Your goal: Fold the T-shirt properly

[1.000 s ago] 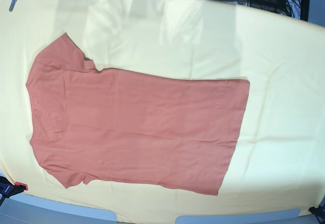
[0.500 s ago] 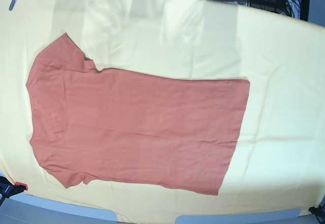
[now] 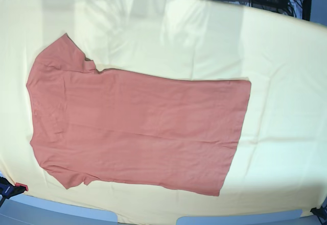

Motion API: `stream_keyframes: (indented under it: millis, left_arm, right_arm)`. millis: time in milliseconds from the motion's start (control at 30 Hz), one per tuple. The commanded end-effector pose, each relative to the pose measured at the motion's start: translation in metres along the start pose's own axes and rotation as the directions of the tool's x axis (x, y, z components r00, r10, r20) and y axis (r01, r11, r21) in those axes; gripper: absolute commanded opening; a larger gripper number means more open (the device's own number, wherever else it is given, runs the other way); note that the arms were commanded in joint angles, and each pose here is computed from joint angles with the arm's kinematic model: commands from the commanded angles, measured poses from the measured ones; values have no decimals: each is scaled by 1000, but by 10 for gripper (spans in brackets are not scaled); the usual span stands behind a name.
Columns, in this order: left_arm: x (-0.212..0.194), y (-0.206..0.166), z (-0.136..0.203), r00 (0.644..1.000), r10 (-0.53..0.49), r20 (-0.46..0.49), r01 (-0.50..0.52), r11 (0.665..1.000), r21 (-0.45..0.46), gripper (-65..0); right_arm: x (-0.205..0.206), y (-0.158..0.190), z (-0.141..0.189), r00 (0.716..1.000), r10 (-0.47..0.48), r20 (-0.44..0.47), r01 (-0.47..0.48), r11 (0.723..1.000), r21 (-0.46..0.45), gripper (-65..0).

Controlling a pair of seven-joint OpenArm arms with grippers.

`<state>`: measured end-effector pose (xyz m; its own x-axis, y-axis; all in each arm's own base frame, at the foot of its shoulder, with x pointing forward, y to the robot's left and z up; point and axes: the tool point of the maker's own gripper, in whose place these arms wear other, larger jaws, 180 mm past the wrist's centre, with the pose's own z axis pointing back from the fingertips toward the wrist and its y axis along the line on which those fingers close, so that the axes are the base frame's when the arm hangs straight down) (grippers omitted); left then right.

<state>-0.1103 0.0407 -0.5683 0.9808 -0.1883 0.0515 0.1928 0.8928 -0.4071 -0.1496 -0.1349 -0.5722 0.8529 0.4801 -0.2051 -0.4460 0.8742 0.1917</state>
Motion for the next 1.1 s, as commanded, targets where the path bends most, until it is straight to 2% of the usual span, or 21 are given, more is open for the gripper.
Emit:
stream_keyframes:
  millis: [0,100,267,433,600,700,767,900,967,1067]
  left_arm:
    - [-9,-9,9,1000,2,-4,-2,999,-36,-650]
    - [-17,-8,34,999,-32,1,32,999,-43,-650]
    - [-28,-6,80,992,-128,12,128,990,-51,-650]
    - [-35,-13,124,955,-293,-40,290,955,-64,-650]
    - [-13,-15,160,923,-385,7,385,923,-4,-650]
    - [18,-7,181,908,-411,75,405,910,85,-650]
    - [44,-2,196,897,-422,134,404,904,142,-650]
    - [91,13,225,856,-465,225,408,876,256,-650]
    - [112,20,240,832,-490,262,407,858,313,-650]
    - [141,27,264,786,-533,314,402,826,395,-650]
  right_arm:
    - [-12,1,9,1000,20,-14,-20,1000,5,-650]
    - [-29,6,36,997,76,-22,-75,997,9,-650]
    - [-39,12,83,992,116,44,-114,993,-30,-650]
    - [-43,18,128,985,156,68,-152,987,-56,-650]
    - [-25,8,164,959,261,112,-234,950,-207,-650]
    - [-1,-12,185,941,303,148,-239,908,-344,-650]
    - [5,-24,198,942,305,140,-224,882,-415,-650]
    - [24,-48,224,927,331,174,-182,805,-565,-650]
    - [33,-58,238,920,342,194,-149,759,-633,-650]
    - [48,-77,268,899,377,221,-92,657,-748,-650]
